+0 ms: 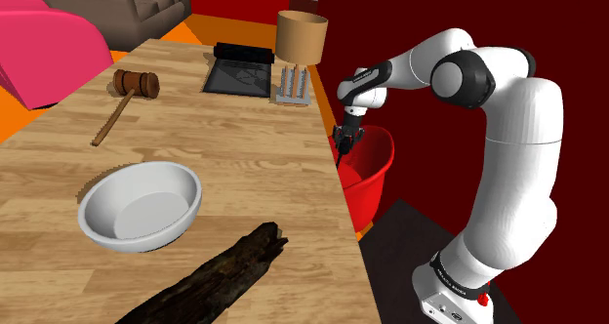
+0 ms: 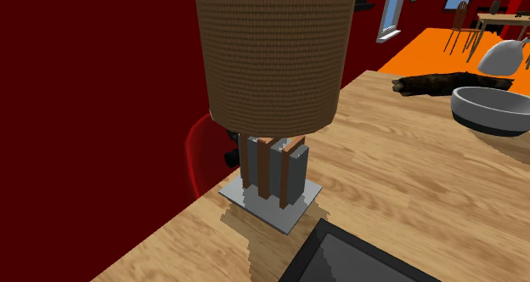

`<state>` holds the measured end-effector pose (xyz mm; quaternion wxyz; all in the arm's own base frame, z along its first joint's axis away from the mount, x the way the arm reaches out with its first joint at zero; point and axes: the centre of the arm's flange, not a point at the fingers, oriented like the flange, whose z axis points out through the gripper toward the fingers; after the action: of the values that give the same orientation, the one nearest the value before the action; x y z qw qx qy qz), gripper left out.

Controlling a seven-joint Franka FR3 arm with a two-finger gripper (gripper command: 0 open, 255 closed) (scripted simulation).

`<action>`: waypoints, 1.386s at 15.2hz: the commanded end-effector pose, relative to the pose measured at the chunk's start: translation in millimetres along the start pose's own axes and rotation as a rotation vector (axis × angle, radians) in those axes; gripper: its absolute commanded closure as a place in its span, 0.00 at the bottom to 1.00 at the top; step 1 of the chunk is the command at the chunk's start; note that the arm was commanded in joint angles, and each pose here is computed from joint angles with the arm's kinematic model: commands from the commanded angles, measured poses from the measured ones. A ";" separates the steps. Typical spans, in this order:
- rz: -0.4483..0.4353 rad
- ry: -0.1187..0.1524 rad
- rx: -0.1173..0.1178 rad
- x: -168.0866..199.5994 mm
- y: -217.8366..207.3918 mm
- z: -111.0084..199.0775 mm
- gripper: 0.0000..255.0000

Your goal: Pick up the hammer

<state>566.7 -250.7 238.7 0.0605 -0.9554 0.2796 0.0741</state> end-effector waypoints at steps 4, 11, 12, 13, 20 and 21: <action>0.000 0.000 0.000 0.2 0.1 0.8 1.00; 0.000 0.000 0.000 -2.6 -1.2 -14.5 1.00; 0.000 0.000 0.000 -3.6 -1.6 -19.7 1.00; 0.000 0.000 0.000 -4.5 -2.0 -24.9 1.00; 0.000 0.000 0.000 -11.0 -4.8 -61.2 1.00; 0.000 0.000 0.000 -11.9 -5.2 -66.4 1.00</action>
<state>567.0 -250.3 301.0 0.0605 -0.9553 0.2796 0.0743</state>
